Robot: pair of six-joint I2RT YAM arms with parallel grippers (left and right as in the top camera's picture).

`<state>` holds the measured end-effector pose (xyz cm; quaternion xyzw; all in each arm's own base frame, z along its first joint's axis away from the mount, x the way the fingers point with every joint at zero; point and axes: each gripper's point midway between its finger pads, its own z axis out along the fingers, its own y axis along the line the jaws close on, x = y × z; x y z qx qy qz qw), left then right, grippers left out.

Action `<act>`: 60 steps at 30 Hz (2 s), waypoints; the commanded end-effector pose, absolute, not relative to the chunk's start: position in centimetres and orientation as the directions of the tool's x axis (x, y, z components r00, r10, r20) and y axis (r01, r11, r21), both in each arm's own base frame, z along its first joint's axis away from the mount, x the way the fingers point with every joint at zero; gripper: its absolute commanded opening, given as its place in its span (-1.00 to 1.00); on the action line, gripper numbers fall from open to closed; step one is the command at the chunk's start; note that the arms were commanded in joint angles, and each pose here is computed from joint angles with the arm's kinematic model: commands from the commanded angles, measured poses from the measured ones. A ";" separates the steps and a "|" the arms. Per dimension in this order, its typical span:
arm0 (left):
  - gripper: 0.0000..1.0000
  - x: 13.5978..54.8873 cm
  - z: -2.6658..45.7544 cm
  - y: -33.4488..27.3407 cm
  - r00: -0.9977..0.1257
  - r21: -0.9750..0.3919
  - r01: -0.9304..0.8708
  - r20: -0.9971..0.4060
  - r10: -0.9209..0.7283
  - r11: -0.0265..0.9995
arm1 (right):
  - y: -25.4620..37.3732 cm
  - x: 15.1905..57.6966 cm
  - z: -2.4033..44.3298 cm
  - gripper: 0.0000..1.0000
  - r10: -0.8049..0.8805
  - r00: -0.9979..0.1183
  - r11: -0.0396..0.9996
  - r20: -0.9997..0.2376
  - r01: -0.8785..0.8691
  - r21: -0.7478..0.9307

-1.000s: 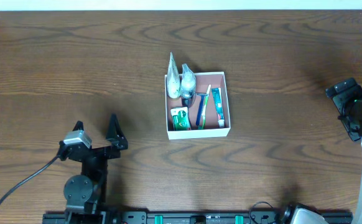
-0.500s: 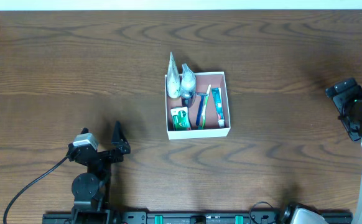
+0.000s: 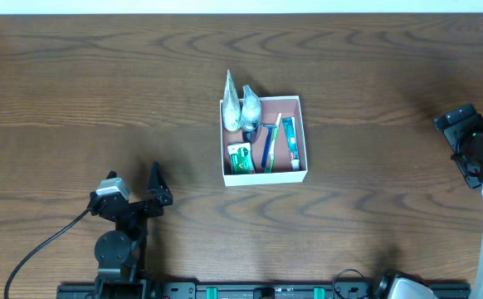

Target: Pack container

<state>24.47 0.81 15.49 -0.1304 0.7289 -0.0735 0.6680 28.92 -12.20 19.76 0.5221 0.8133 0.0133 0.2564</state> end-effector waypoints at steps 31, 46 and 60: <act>0.96 24.3 13.8 1.0 -0.125 -0.254 -0.114 -0.956 -0.267 0.961 | -1.5 25.3 29.1 0.99 0.660 -0.453 0.744 -0.599 0.501 0.441; 0.96 24.3 13.8 1.0 -0.125 -0.254 -0.114 -0.956 -0.267 0.961 | 1.3 22.8 31.7 0.99 0.165 -0.172 0.985 -0.971 -0.025 0.171; 0.96 24.3 13.8 1.0 -0.125 -0.254 -0.114 -0.956 -0.267 0.961 | 1.4 23.8 25.0 0.99 0.032 0.128 0.997 -0.991 -0.067 0.024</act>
